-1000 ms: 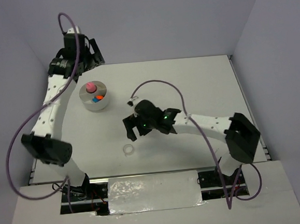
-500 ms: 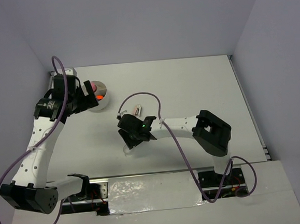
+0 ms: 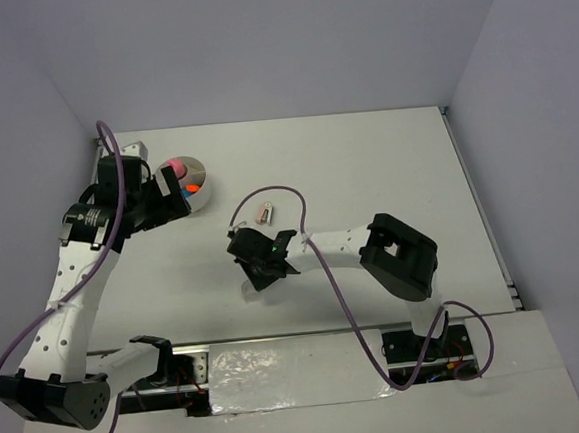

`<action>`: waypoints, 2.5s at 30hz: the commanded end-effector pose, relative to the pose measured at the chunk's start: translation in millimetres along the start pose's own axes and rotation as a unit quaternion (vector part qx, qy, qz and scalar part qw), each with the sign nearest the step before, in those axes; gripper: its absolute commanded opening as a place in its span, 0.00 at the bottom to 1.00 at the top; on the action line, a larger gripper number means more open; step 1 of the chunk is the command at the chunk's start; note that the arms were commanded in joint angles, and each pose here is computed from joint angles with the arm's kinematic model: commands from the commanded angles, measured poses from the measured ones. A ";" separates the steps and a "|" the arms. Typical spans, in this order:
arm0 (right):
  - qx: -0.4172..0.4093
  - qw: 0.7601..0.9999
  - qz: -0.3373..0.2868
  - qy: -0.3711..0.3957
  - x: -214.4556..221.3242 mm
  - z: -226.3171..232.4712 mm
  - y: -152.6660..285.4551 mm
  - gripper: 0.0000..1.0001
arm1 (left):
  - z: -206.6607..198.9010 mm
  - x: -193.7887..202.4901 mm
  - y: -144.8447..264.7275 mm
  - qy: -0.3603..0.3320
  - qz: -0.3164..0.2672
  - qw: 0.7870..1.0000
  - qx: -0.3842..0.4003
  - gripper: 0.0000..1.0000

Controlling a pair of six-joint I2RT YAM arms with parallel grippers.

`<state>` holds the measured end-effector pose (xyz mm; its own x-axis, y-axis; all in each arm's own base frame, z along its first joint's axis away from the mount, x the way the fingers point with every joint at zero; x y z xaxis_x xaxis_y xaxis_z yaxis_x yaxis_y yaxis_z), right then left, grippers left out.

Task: Sort the stationery into containers
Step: Pick up the stationery from the center of the board, then place the stationery in the storage box.

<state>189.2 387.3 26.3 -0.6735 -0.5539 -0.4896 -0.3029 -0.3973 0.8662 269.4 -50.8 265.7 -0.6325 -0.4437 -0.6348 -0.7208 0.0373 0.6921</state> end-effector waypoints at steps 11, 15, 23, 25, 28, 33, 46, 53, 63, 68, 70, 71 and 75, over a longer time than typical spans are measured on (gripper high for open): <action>-0.018 0.979 -0.132 -0.155 -81.2 -12.2 81.8 0.00 | -57.3 68.6 -7.4 0.044 0.175 0.965 0.190 0.99; -0.017 0.967 -0.185 -0.174 -108.7 -20.6 111.1 0.00 | -84.6 85.4 -3.8 0.082 0.233 0.927 0.282 0.99; -0.048 0.952 -0.234 -0.194 -132.3 -23.1 137.7 0.00 | -84.8 98.0 -14.8 0.079 0.267 0.916 0.289 0.93; -0.056 0.949 -0.240 -0.194 -137.4 -21.7 141.3 0.00 | -83.9 99.4 -17.8 0.079 0.270 0.916 0.286 0.90; -0.076 0.945 -0.254 -0.190 -146.0 -16.1 149.0 0.00 | -84.5 102.0 -22.9 0.083 0.274 0.914 0.288 0.78; -0.078 0.940 -0.271 -0.191 -156.6 -19.9 158.9 0.00 | -83.1 104.2 -29.2 0.081 0.281 0.914 0.282 0.68; -0.119 0.929 -0.306 -0.172 -171.7 -18.7 177.5 0.33 | -84.4 76.6 -52.7 0.044 0.244 0.937 0.244 0.00; -0.086 0.918 -0.312 -0.230 -139.8 -89.5 191.0 1.00 | -35.8 -13.0 -81.0 -0.009 0.059 0.997 0.045 0.00; -0.004 0.937 -0.292 -0.193 -67.8 -158.2 218.1 1.00 | 35.9 -125.2 -124.3 -0.082 -0.063 0.993 -0.061 0.00; -0.020 0.946 -0.273 -0.175 -38.6 -149.1 222.1 1.00 | 56.2 -154.4 -157.8 -0.096 -0.079 0.992 -0.017 0.00; -0.023 0.951 -0.259 -0.166 -28.2 -146.6 221.5 1.00 | 52.2 -161.3 -170.0 -0.129 -0.091 0.987 0.005 0.00; -0.023 0.952 -0.260 -0.159 -25.7 -145.9 224.2 1.00 | 47.9 -164.5 -172.7 -0.138 -0.093 0.986 0.017 0.00; -0.021 0.956 -0.255 -0.145 -15.8 -143.9 230.2 1.00 | 34.8 -157.6 -195.0 -0.217 -0.061 0.971 0.082 0.00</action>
<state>238.5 206.4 215.0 -0.6307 -0.0101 -0.7759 -0.6289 -0.5792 0.5187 471.5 63.2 195.1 -0.6463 -0.2053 -0.7349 -0.7526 0.0122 0.6584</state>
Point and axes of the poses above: each gripper's point midway between its finger pads, its own y axis back along the fingers, its own z axis along the line the jaws close on, x = y × z, the point moved 1 cm from there along y, back along the fingers, and after that the axes turned 9 degrees about y, right-handed, at the moved point
